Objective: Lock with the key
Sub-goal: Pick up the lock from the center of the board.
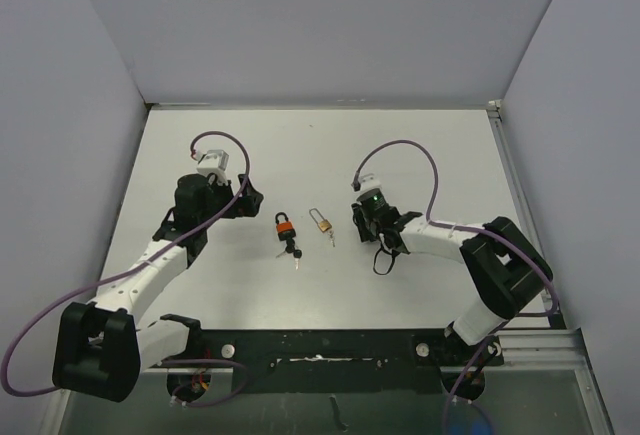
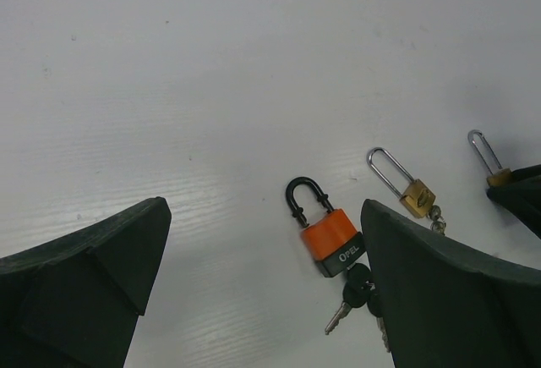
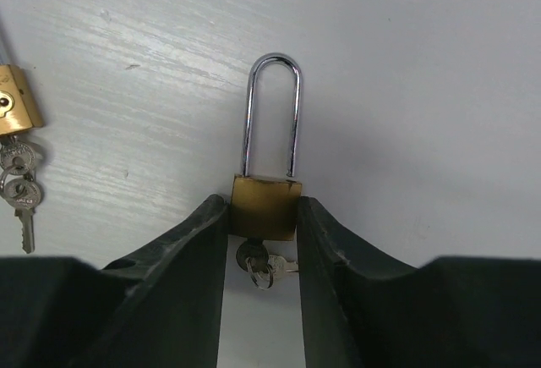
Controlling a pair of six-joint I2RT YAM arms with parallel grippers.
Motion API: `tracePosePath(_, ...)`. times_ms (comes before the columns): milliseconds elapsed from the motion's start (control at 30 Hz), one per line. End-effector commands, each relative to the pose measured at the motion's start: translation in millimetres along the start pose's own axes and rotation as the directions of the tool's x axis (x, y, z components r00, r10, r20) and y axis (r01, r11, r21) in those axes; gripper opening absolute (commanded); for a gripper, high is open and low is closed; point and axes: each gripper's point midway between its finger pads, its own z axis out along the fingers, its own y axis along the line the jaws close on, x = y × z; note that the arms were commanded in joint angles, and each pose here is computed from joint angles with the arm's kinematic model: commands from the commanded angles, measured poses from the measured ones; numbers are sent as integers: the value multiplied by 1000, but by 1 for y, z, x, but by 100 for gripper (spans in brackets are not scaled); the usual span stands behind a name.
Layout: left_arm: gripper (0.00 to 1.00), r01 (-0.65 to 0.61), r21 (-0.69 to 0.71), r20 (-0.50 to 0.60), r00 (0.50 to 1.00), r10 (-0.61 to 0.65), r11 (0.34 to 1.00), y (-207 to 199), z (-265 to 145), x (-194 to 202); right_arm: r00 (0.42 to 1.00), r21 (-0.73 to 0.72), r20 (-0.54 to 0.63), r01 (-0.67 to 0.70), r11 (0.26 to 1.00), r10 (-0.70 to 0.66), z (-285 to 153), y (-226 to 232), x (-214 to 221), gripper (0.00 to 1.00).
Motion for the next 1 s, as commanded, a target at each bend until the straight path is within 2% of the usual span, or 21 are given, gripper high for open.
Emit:
tracePosePath(0,98,-34,45,118,993,28,998,-16,-7,-41,999,57,-44,1,998,2,-1,-7,7,21)
tracePosePath(67,98,-28,50,122,992,21,998,-17,-7,-42,999,64,-51,-1,998,4,0,-8,6,4)
tracePosePath(100,98,-24,55,125,992,17,998,-18,-8,-42,999,66,-53,0,998,4,0,-8,5,0)
tracePosePath(267,98,-25,76,138,990,15,997,-23,-11,-47,1000,38,5,23,999,-23,-2,-3,-19,0)
tracePosePath(433,98,-24,114,152,988,6,993,-32,-14,-54,983,-50,180,59,997,-49,-18,13,-81,0)
tracePosePath(533,98,-21,158,161,987,-5,987,-41,-15,-60,944,-124,320,126,984,-81,-34,27,-118,0)
tracePosePath(733,98,-53,313,187,982,-7,948,-73,-27,-74,814,-213,576,234,949,-72,-79,39,-160,0)
tracePosePath(867,98,-107,450,220,975,6,887,-102,-43,-85,745,-301,667,275,913,-4,-112,40,-166,0)
tracePosePath(967,98,-181,551,272,962,31,815,-126,-61,-94,711,-426,695,288,858,106,-140,37,-168,0)
